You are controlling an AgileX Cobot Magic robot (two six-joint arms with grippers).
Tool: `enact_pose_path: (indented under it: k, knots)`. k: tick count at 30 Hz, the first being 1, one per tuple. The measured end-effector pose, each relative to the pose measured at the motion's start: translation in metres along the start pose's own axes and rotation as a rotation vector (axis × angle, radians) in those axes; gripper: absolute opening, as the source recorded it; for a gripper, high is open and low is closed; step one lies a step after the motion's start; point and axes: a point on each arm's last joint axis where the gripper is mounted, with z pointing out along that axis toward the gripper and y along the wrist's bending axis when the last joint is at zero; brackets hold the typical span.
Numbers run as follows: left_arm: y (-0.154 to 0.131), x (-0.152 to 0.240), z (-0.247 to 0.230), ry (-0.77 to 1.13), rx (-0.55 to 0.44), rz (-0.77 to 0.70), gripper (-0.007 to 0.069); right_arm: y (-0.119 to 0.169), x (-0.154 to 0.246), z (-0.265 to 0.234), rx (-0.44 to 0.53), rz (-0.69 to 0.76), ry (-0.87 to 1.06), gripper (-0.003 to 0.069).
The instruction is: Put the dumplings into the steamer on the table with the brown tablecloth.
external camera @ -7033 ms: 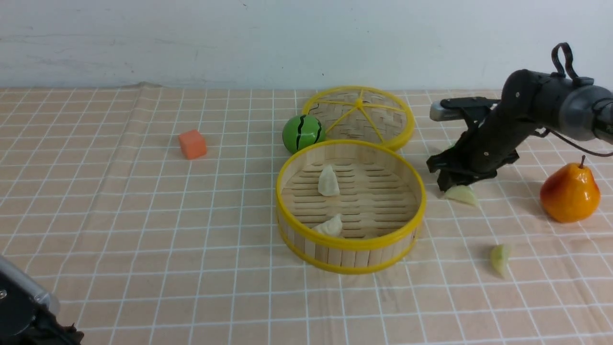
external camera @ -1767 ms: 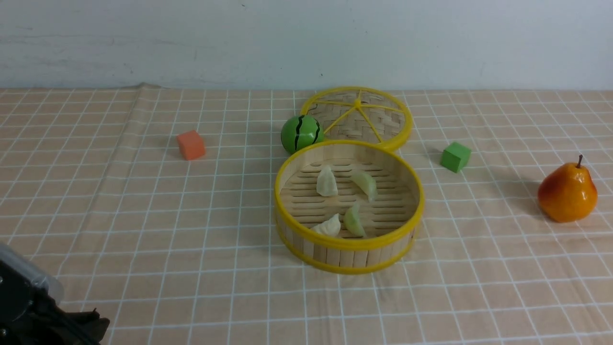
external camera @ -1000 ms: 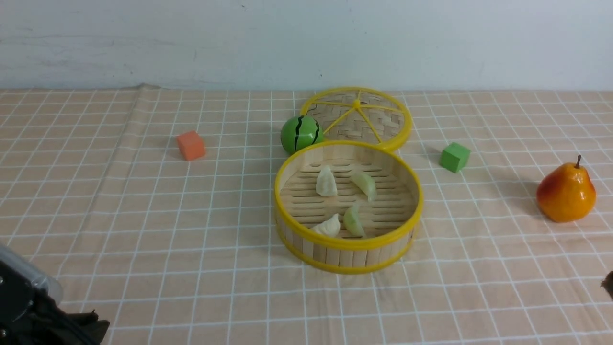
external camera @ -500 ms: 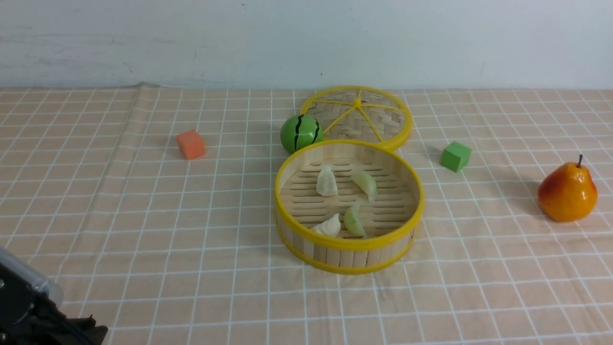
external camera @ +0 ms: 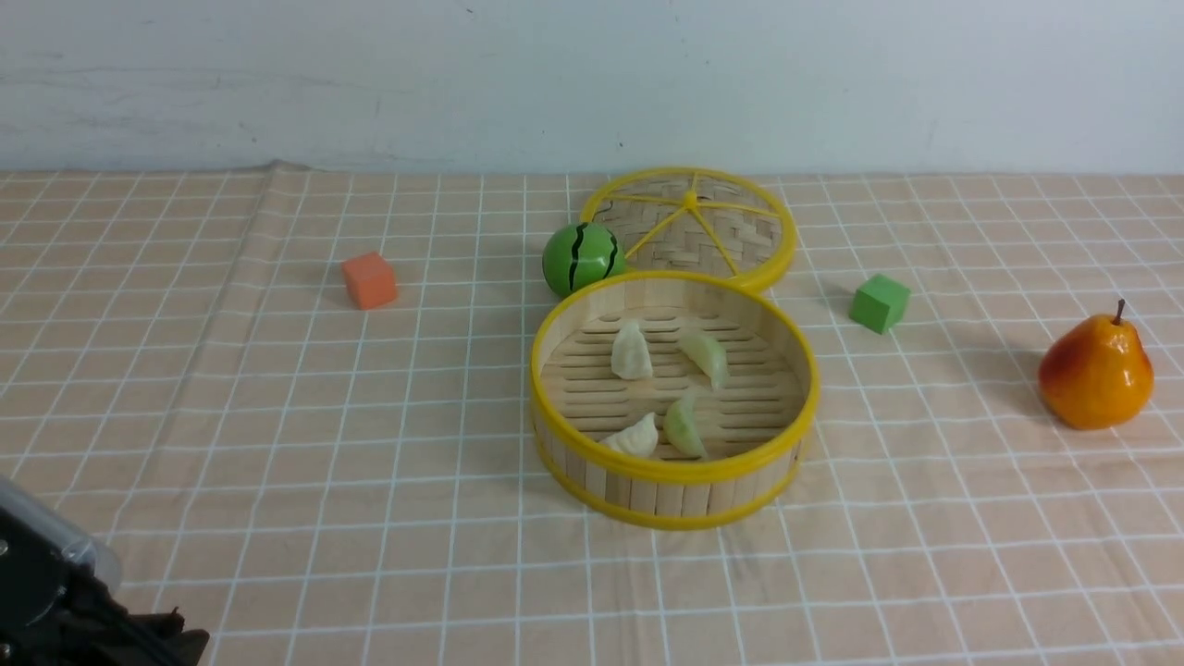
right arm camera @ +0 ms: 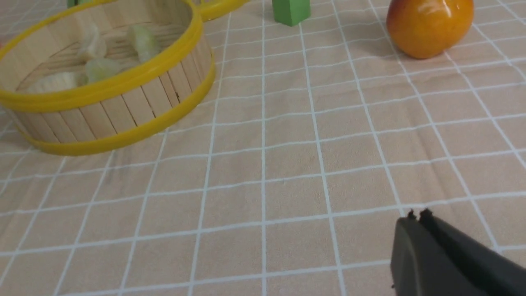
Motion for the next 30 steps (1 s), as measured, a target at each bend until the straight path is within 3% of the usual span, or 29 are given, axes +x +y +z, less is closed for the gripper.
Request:
enact_pose_path:
  k: [8,19,30]
  knots:
    - [0.0,0.0,0.0,0.0,0.0,0.0,0.0089,-0.0012,-0.0003,0.0006,0.015,0.004,0.003,-0.002]
    - [0.0,-0.0001,0.0,-0.001,0.0,0.0,0.0093,-0.0004,-0.0009,-0.0001,0.005,-0.233,-0.011,-0.002]
    - [0.0,0.0,0.0,0.0,0.0,0.0,0.0108,-0.001,-0.0009,-0.0001,0.013,-0.268,-0.01,-0.002]
